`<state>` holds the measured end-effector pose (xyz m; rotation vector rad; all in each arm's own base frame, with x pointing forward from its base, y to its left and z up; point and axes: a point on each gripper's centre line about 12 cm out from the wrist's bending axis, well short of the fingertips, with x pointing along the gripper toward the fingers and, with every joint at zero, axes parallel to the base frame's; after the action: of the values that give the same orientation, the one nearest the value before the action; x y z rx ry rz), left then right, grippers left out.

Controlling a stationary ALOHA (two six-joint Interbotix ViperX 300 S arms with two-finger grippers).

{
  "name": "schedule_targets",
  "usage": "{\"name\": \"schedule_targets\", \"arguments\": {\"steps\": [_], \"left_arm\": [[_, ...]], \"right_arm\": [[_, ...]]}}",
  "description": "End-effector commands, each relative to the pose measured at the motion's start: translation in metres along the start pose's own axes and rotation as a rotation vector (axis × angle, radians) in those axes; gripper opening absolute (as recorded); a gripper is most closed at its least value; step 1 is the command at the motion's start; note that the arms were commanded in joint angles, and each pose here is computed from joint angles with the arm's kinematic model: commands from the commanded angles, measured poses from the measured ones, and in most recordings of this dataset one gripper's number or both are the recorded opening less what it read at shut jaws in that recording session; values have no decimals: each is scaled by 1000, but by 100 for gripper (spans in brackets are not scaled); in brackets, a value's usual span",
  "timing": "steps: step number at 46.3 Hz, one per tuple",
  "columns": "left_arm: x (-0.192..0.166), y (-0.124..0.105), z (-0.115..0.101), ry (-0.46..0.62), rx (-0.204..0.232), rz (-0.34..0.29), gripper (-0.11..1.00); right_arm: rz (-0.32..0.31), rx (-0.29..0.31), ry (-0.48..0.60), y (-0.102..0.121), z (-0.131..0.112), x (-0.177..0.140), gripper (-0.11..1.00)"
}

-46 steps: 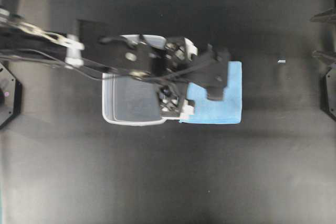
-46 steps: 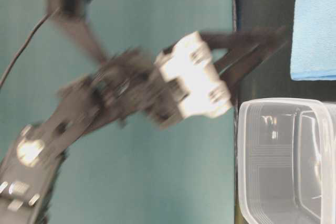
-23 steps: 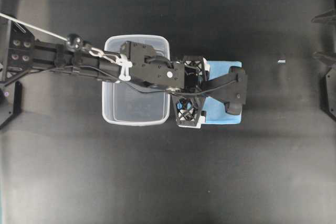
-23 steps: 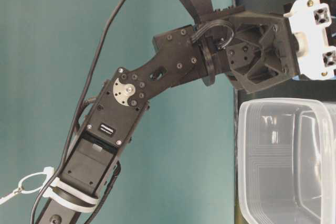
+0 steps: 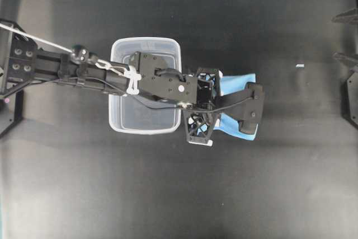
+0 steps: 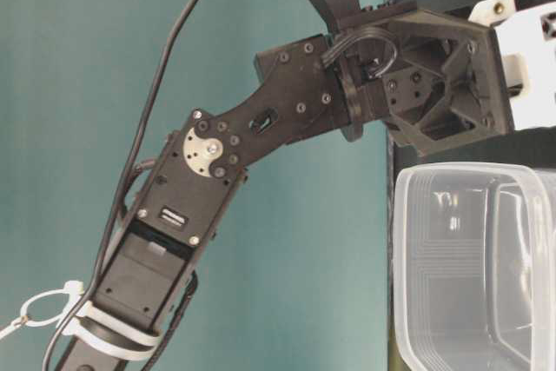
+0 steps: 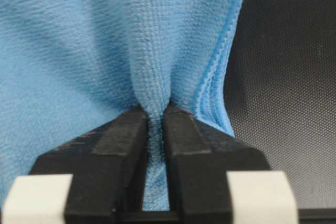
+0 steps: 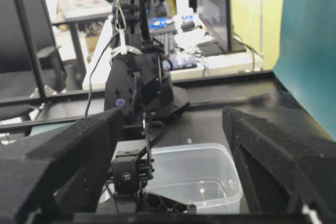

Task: Place the blue towel into the container with the left arm.
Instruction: 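Lower the left gripper onto the towel's near edge and pinch it closed, then lift the towel with the left gripper and carry it left over the container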

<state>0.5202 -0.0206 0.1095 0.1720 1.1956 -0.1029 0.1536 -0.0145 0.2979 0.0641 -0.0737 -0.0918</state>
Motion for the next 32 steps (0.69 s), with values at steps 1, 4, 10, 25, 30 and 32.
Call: {"name": "schedule_targets", "arguments": {"steps": [1,4,10,25,30,32], "left_arm": [[-26,10,8,-20,-9,12,5],[-50,13,18,-74,-11,21,5],[-91,18,29,-158,-17,37,5],[-188,18,1,-202,-32,47,5],[-218,13,-17,-234,-38,49,5],[-227,11,-25,-243,-38,49,5]], "right_arm": [[-1,3,-6,0,2,1,74],[-1,3,-6,0,2,1,74],[-1,3,-6,0,2,1,74],[-1,3,-3,0,1,1,74],[-2,3,-2,0,0,1,74],[-2,3,-2,0,0,1,74]]}}
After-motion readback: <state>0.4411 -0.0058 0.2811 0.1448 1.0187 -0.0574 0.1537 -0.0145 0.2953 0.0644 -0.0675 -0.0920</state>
